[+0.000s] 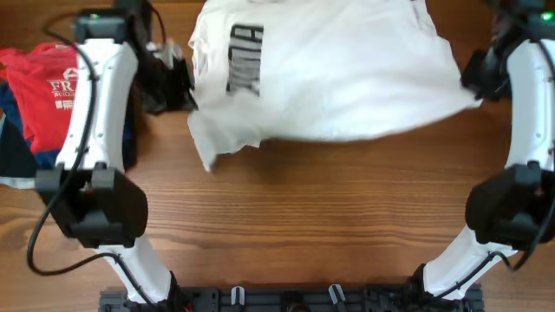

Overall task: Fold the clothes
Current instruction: 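Stretch the shirt hem apart with both grippers to flatten it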

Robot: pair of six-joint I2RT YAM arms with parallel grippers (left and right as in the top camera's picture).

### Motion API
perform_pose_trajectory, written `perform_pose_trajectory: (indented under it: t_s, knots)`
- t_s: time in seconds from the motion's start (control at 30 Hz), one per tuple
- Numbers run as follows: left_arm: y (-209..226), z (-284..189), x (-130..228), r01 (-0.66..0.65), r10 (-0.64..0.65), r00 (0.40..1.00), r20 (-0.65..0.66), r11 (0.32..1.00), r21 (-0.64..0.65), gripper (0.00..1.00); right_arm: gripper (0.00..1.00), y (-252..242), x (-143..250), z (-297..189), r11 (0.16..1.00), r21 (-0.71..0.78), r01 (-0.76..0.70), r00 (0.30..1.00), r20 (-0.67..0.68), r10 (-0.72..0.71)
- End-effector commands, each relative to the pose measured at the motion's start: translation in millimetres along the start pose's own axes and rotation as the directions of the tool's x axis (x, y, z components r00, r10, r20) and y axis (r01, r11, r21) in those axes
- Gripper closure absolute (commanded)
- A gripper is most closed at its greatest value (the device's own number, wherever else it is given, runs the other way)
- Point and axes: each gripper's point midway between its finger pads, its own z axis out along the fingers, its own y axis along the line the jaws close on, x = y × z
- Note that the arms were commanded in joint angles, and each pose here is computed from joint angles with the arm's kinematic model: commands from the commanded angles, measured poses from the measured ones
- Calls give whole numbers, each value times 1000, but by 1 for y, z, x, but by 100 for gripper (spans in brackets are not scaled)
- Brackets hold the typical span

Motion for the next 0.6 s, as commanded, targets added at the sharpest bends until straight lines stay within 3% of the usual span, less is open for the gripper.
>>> perform_pose_trajectory:
  t_s: [0.0,0.2,0.4,0.57]
  knots:
    - [30,28,32,-7,-6,991,-132,995,-102,96,96,-11,28,22,999,44,-3,995,-95,7]
    - [61,58,74,22,-57,975,-217,987,-159,96,96,-21,79,47,996,87,20,970,-244,2]
    - [88,59,97,92,-115,986,-118,978,-188,96,96,-47,123,69,993,96,-69,933,-347,98]
    - [109,49,111,177,-180,984,-4,972,-156,96,96,-67,140,66,979,51,-196,921,-334,201]
